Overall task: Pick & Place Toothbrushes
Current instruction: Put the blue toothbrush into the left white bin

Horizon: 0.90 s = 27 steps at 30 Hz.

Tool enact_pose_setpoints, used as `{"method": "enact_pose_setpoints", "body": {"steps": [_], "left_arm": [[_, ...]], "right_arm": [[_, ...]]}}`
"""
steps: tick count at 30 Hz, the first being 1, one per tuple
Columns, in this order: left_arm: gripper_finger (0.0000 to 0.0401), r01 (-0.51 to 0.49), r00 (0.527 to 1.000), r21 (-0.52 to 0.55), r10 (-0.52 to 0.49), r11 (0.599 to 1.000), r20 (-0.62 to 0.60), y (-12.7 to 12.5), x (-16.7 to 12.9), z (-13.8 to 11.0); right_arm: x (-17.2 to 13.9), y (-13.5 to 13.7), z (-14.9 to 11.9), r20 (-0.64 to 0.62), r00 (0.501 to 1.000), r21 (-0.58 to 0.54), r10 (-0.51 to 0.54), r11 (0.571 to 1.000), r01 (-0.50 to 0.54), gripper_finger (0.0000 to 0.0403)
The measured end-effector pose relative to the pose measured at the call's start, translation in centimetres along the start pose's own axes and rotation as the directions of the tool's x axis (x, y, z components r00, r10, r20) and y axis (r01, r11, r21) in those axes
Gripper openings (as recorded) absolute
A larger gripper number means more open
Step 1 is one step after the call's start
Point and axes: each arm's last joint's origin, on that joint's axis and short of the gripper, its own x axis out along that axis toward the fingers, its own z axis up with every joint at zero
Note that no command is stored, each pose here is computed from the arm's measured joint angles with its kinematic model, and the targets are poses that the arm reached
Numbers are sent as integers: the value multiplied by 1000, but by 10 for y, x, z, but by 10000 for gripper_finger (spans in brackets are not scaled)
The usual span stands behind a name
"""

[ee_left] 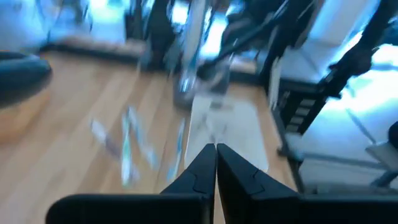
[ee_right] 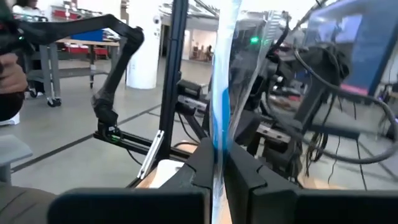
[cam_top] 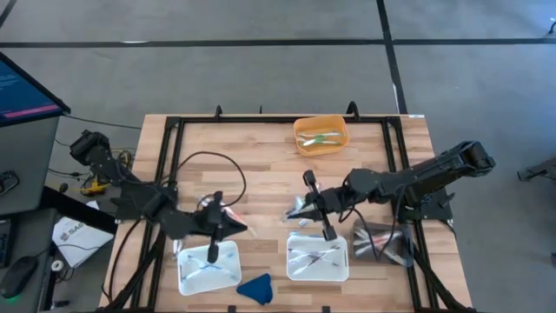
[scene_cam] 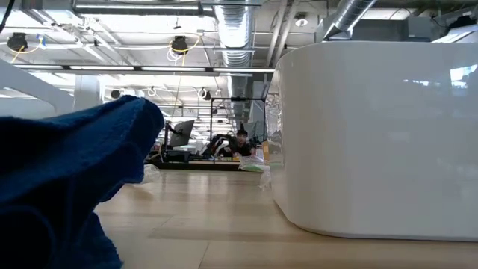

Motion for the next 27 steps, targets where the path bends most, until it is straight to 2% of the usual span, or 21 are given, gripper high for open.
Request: {"method": "enact_pose_setpoints", "body": {"steps": [5, 9, 14, 18, 24, 27], "left_arm": [[9, 83, 990, 119, -95, 989, 104, -5, 7, 13], [25, 150, 976, 200, -178, 968, 127, -5, 21, 16], [79, 103, 975, 239, -146, 966, 167, 1, 44, 14], [131, 66, 970, 233, -118, 970, 213, 5, 63, 13], [191, 48, 960, 205, -101, 978, 260, 9, 72, 14], [207, 102, 949, 197, -154, 975, 274, 12, 77, 16]], "right_arm": [[2, 8, 0, 17, 999, -49, 30, 998, -29, 10], [2, 12, 1, 34, 992, -60, 120, 991, -118, 10], [2, 12, 2, 44, 988, -63, 151, 987, -148, 10], [3, 13, 1, 40, 988, -62, 152, 987, -150, 10], [4, 11, -1, 37, 988, -69, 148, 987, -145, 10], [4, 10, -2, 29, 989, -75, 145, 987, -142, 10]]}}
